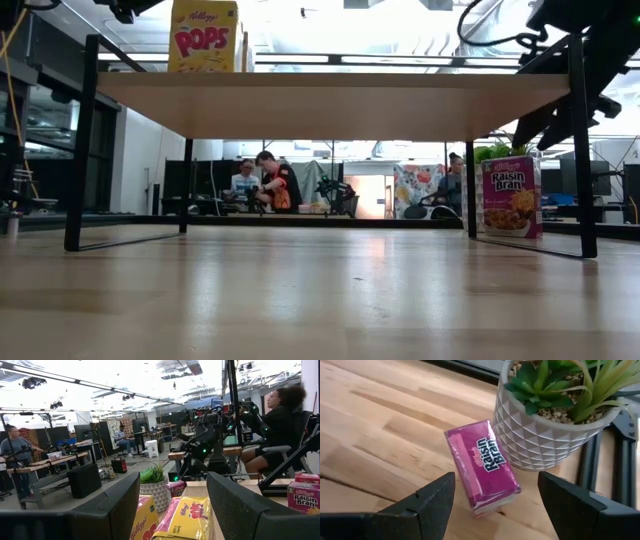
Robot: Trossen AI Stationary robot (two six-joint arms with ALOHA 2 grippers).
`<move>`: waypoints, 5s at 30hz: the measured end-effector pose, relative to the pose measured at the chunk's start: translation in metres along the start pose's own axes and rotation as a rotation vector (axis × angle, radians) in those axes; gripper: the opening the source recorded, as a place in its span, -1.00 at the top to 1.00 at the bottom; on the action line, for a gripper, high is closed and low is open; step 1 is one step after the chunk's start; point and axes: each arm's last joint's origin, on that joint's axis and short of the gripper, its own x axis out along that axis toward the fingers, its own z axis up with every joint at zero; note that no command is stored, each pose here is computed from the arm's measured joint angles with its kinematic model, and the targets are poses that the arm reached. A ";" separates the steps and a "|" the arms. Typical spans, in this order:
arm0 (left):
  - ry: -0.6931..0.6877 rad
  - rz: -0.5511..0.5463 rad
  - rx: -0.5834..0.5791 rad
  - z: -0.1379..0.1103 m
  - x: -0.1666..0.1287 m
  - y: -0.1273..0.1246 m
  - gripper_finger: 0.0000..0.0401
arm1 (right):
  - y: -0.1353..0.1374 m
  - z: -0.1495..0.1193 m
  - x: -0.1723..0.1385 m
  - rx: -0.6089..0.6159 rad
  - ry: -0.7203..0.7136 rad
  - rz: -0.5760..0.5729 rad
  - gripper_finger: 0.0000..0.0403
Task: Stack cereal on shelf
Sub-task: Put the top purple cereal box on the shelf
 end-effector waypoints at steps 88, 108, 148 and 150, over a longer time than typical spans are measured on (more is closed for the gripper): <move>0.006 -0.004 -0.002 -0.001 0.000 0.000 -0.10 | 0.252 0.139 -0.038 -0.759 -0.143 0.677 0.29; 0.009 -0.005 0.000 -0.001 0.000 -0.001 -0.10 | 0.252 0.156 -0.019 -0.843 -0.129 0.701 0.14; 0.009 -0.009 0.002 -0.001 0.000 -0.001 -0.10 | 0.191 0.138 -0.063 -0.849 -0.131 0.642 0.46; 0.008 -0.008 0.002 -0.001 0.000 -0.001 -0.10 | 0.189 0.128 -0.049 -0.832 -0.147 0.622 0.68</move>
